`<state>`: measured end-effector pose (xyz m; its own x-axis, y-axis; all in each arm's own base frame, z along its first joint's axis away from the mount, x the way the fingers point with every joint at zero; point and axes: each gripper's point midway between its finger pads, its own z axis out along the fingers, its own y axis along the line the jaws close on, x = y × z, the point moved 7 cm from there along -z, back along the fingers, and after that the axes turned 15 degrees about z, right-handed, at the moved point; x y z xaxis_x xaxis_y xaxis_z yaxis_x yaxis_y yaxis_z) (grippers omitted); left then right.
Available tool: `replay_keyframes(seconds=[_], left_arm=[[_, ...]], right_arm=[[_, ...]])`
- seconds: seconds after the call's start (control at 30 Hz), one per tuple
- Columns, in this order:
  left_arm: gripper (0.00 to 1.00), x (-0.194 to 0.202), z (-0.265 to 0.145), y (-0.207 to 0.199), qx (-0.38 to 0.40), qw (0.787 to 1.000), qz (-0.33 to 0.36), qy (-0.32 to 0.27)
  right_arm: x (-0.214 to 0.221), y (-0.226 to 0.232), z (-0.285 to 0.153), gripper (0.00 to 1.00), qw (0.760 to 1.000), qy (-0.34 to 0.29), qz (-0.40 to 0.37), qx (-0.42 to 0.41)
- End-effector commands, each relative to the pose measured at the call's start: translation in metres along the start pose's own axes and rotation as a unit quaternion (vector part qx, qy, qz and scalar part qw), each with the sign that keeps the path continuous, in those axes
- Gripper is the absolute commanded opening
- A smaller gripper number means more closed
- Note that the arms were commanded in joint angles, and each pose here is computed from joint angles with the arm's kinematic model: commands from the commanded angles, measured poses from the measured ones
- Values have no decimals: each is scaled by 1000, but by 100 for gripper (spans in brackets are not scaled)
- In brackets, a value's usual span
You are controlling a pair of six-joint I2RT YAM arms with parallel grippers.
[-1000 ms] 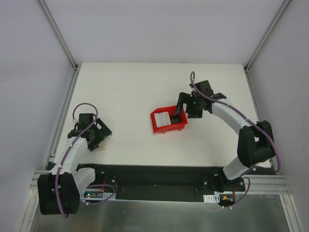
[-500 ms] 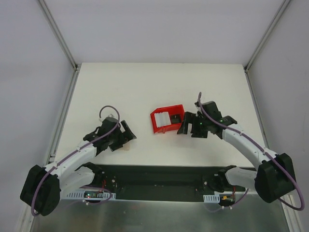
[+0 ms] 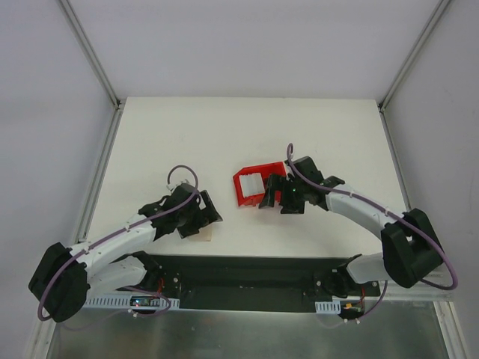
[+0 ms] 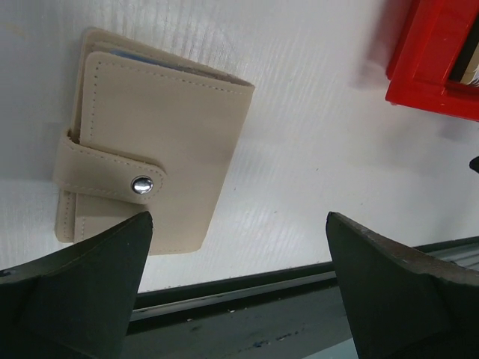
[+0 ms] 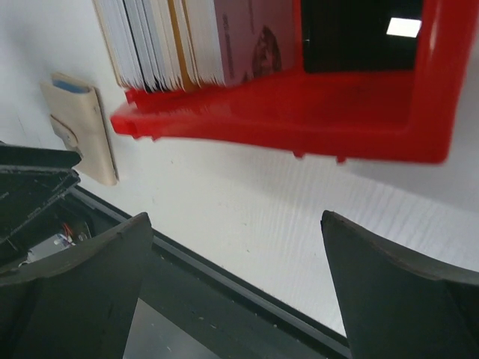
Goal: Put the credit cards into the card holder
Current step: Move the card holder to the center of the board, then pick up the card holder from the corner of the board.
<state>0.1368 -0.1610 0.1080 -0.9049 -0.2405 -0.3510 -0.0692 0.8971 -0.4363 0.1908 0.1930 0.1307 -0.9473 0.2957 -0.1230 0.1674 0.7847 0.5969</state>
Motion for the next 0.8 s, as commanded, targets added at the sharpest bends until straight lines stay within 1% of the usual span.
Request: replay_keyframes(seconds=[0.0,0.13,0.2,0.37,0.5,0.6,0.77], left_arm=[[99,-17,-14,0,-26,997,45,-55],[99,-29,-23,7,-61,991,80,-92],[99,-35,-26,12,-78,988,88,-98],[99,-42,-23,34,-102,989,68,-84],[99,-44,-19,50,-120,988,64,-76],[99,-44,-14,54,-127,987,69,-67],[99,-37,1,54,-109,991,68,-37]], right_arm=[[-23,37,5,97,998,-27,-2,-48],[-27,45,16,96,998,-31,17,-43],[-27,47,19,96,998,-39,30,-39],[-21,58,28,96,996,-62,56,-36],[-18,62,39,96,995,-74,61,-38],[-23,65,43,96,994,-79,60,-35],[-30,73,52,96,995,-80,55,-34]])
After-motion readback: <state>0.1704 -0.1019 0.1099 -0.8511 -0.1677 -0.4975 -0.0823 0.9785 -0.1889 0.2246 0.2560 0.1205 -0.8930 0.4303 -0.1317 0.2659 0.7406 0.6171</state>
